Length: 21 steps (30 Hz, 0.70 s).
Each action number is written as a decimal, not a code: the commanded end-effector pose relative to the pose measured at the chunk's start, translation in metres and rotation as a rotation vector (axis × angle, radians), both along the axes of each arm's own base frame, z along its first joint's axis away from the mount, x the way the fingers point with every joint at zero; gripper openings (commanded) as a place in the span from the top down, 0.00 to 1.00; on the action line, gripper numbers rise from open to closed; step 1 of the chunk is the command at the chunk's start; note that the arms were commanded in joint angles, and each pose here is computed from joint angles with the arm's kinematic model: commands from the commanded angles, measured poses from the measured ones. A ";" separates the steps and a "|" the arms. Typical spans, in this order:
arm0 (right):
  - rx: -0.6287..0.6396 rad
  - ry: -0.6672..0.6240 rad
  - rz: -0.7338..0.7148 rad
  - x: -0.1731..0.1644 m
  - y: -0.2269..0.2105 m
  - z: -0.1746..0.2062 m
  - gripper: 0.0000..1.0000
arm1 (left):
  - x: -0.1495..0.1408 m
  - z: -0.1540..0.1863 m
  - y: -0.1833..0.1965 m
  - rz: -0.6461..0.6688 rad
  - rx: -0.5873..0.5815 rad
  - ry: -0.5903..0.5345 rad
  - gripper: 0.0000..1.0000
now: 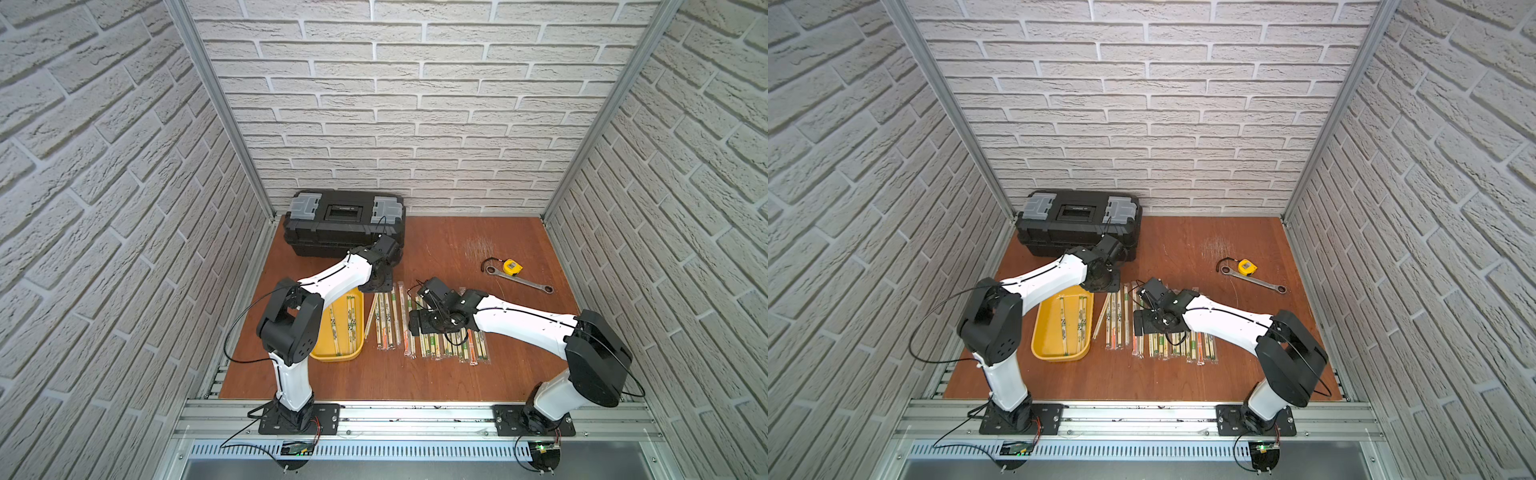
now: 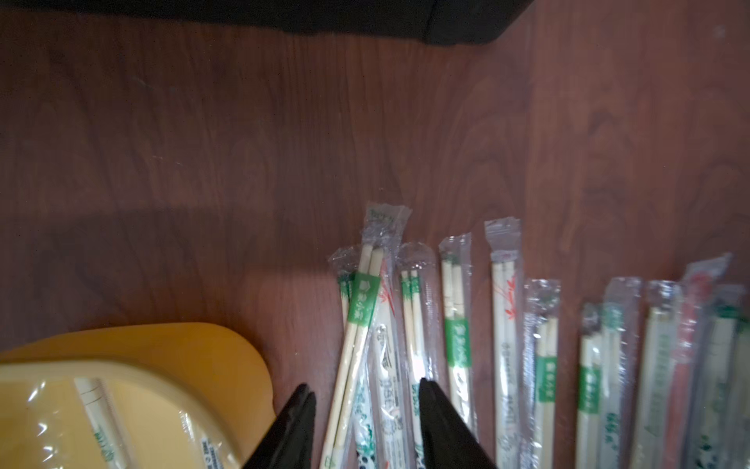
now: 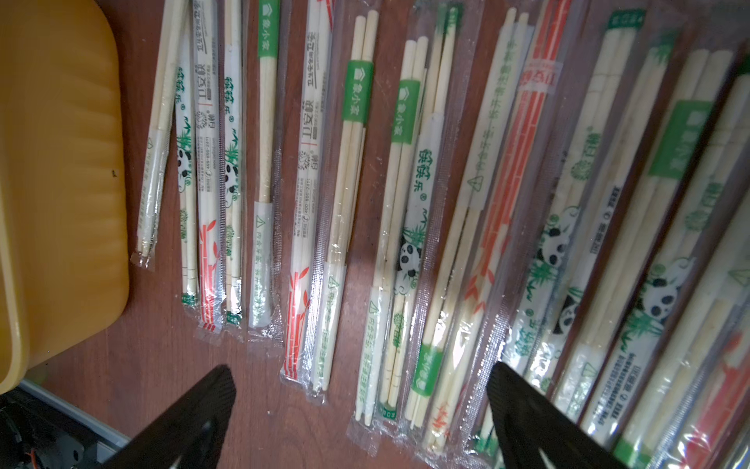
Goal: Take the paired disposable chopsticks out of the storage box
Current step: Adjust the paired disposable chopsticks at the center of the board.
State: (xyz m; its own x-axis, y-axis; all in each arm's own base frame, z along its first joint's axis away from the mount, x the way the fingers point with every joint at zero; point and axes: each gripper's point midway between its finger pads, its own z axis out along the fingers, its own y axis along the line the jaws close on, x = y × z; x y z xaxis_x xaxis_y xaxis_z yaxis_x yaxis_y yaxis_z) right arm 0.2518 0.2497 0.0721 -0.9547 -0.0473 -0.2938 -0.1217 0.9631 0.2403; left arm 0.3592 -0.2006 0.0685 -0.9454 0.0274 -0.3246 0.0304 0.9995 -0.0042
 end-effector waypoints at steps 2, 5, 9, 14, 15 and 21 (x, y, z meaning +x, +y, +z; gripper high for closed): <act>0.014 -0.034 -0.009 0.002 -0.005 0.011 0.02 | 0.009 -0.009 0.003 0.008 -0.001 0.008 0.62; 0.013 -0.034 -0.011 0.002 -0.006 0.010 0.02 | 0.011 -0.015 0.008 0.020 -0.006 0.016 0.65; 0.015 -0.035 -0.011 0.003 -0.005 0.011 0.02 | 0.012 -0.020 0.009 0.016 -0.011 0.018 0.66; 0.015 -0.033 -0.009 0.003 -0.004 0.010 0.02 | 0.011 -0.027 0.005 0.008 -0.025 0.026 0.65; 0.014 -0.033 -0.008 0.003 -0.004 0.010 0.02 | 0.012 -0.028 0.004 0.005 -0.026 0.029 0.65; 0.014 -0.032 -0.007 0.004 -0.003 0.009 0.02 | 0.011 -0.034 0.000 -0.002 -0.037 0.040 0.64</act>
State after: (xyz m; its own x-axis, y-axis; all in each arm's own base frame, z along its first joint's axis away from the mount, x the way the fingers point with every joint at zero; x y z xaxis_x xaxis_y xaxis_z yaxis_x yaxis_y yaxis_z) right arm 0.2523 0.2488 0.0751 -0.9529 -0.0429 -0.3002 -0.1205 0.9620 0.2452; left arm 0.3735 -0.1991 0.0450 -0.9518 0.0064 -0.3066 0.0199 0.9990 -0.0408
